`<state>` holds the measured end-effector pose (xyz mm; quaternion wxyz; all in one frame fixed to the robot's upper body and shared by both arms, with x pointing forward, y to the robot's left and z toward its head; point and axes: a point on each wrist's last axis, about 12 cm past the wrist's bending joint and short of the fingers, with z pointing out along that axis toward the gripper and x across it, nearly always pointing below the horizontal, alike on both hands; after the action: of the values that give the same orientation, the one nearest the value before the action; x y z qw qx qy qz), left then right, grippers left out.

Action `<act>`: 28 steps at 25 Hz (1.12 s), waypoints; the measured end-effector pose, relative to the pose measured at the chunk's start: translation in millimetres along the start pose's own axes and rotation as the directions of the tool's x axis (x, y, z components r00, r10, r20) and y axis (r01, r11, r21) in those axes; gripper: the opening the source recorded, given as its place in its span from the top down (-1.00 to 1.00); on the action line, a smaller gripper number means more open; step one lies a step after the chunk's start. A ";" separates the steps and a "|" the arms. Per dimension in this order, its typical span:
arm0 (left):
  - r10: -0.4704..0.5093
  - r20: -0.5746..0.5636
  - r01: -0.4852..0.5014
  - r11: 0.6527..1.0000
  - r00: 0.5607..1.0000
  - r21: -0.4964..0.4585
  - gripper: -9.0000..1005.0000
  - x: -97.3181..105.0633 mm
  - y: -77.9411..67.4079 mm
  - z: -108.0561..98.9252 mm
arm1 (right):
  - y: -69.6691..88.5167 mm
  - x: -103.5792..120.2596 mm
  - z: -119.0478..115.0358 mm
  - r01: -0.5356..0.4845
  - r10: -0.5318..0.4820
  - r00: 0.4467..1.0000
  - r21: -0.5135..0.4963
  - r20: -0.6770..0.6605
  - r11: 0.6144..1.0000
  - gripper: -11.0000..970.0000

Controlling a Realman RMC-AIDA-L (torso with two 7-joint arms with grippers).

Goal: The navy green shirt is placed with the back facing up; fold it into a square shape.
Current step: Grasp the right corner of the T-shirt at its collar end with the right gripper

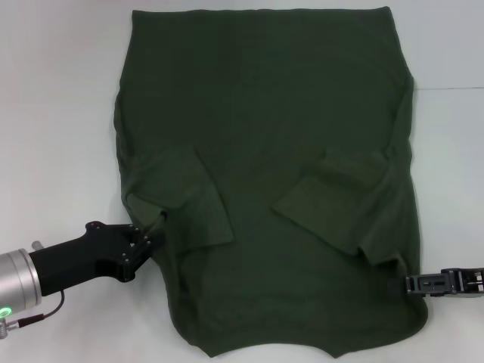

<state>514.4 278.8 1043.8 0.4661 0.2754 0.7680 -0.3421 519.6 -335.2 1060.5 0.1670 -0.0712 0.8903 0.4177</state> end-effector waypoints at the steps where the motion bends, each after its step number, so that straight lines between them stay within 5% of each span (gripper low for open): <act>1: 0.000 0.000 0.000 1.000 1.000 0.000 0.89 0.0 0.1 0.0 | 0.8 -0.4 0.7 0.002 -0.002 1.000 -0.004 -0.001 1.000 -0.88; 11: 0.008 -0.002 -0.008 1.000 1.000 -0.006 0.89 0.3 0.7 0.2 | 6.1 -6.8 5.1 0.027 -0.027 1.000 -0.020 0.003 0.999 -0.88; 28: 0.011 0.001 -0.011 1.000 1.000 -0.003 0.89 -0.7 0.3 1.8 | -15.2 -2.9 -27.2 -0.049 0.043 0.994 0.059 0.103 0.997 -0.88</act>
<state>515.9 277.5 1043.8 0.4688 0.2789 0.7667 -0.3386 519.9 -365.9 1066.7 0.2044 -0.0241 0.8944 0.3972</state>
